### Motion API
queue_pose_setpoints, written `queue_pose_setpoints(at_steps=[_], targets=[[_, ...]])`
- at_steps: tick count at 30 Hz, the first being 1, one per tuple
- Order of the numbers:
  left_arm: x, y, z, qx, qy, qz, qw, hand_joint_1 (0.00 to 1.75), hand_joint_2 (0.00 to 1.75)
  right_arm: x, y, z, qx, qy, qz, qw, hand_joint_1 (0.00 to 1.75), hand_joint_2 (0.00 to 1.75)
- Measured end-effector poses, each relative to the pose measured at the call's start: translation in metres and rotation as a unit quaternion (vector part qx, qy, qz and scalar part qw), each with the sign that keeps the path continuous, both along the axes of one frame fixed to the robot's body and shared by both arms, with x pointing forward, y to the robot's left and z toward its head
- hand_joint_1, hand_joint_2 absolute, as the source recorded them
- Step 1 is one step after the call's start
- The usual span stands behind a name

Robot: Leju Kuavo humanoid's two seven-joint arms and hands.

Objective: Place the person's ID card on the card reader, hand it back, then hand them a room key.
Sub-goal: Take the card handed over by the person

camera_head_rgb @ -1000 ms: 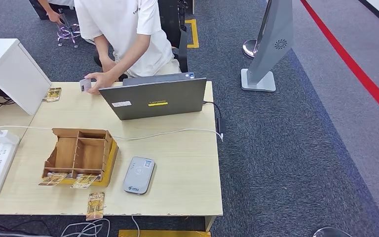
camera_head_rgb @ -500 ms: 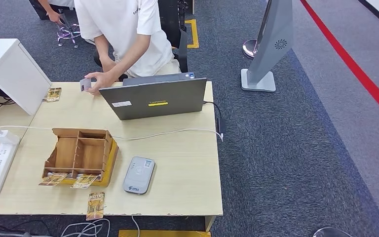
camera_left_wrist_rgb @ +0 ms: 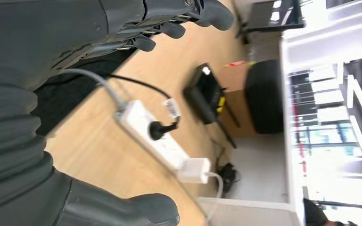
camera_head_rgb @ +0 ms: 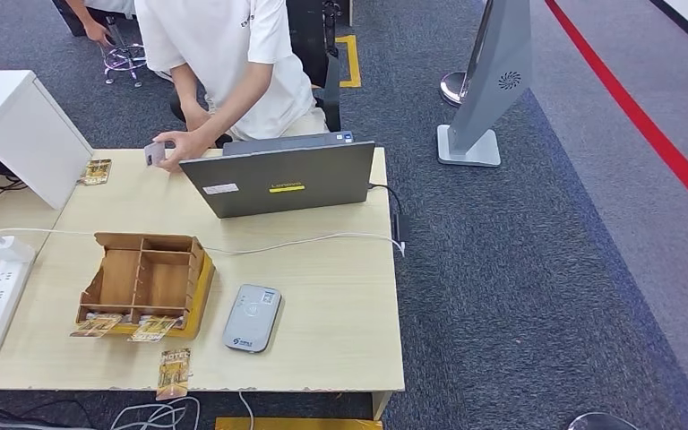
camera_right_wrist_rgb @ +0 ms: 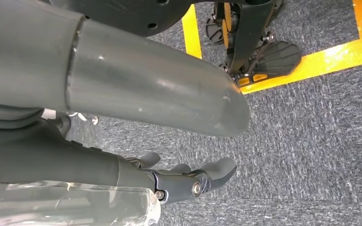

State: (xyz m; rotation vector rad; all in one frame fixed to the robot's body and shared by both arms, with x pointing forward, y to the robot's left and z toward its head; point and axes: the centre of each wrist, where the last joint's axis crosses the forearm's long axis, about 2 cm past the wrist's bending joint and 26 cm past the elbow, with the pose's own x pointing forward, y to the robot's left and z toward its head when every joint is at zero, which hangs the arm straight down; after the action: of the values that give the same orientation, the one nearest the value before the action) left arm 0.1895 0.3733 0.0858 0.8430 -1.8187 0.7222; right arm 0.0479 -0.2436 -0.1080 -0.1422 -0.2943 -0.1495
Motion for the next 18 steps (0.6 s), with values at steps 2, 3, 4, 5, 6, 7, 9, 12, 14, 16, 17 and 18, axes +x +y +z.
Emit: queue_pose_setpoints(at_steps=[2, 3, 4, 5, 6, 7, 9, 12, 14, 16, 17, 18], targets=[[0.01, 0.003, 0.011, 0.04, -0.004, 0.004, 0.999, 0.0, 1.75, 0.001, 0.001, 0.0, 0.0, -0.001, 0.006, 1.0, 0.0, 0.0], [0.015, 0.004, 0.016, 0.06, -0.004, 0.006, 0.998, 0.0, 1.75, 0.001, 0.001, 0.0, 0.001, -0.001, 0.01, 1.0, 0.0, 0.0], [0.02, 0.006, 0.02, 0.078, -0.004, 0.008, 0.997, 0.0, 1.75, 0.001, 0.001, 0.0, 0.001, -0.001, 0.013, 1.0, 0.0, 0.0], [0.025, 0.007, 0.025, 0.096, -0.002, 0.008, 0.995, 0.0, 1.75, 0.001, 0.001, 0.0, 0.002, -0.001, 0.016, 1.0, 0.0, 0.0], [0.03, 0.009, 0.029, 0.113, 0.0, 0.007, 0.994, 0.0, 1.75, 0.002, 0.002, 0.0, 0.003, -0.002, 0.018, 1.0, 0.0, 0.0], [0.035, 0.01, 0.034, 0.127, 0.002, 0.006, 0.992, 0.0, 1.75, 0.002, 0.002, 0.0, 0.004, -0.002, 0.021, 1.0, 0.0, 0.0], [0.047, 0.012, 0.042, 0.153, 0.008, -0.001, 0.988, 0.0, 1.75, 0.003, 0.002, 0.0, 0.005, -0.002, 0.025, 1.0, 0.0, 0.0], [0.064, 0.014, 0.053, 0.184, 0.02, -0.013, 0.983, 0.0, 1.75, 0.003, 0.003, 0.001, 0.006, -0.003, 0.031, 0.999, 0.0, 0.0], [0.076, 0.015, 0.059, 0.203, 0.031, -0.022, 0.978, 0.0, 1.75, 0.003, 0.003, 0.001, 0.007, -0.003, 0.035, 0.999, 0.0, 0.0], [0.087, 0.015, 0.065, 0.222, 0.044, -0.032, 0.973, 0.0, 1.75, 0.004, 0.003, 0.001, 0.007, -0.003, 0.039, 0.999, 0.0, 0.0], [0.093, 0.016, 0.068, 0.232, 0.051, -0.037, 0.971, 0.0, 1.75, 0.004, 0.003, 0.001, 0.007, -0.003, 0.041, 0.999, 0.0, 0.0], [0.099, 0.016, 0.071, 0.241, 0.058, -0.042, 0.968, 0.0, 1.75, 0.004, 0.003, 0.001, 0.007, -0.003, 0.043, 0.999, 0.0, 0.0]])
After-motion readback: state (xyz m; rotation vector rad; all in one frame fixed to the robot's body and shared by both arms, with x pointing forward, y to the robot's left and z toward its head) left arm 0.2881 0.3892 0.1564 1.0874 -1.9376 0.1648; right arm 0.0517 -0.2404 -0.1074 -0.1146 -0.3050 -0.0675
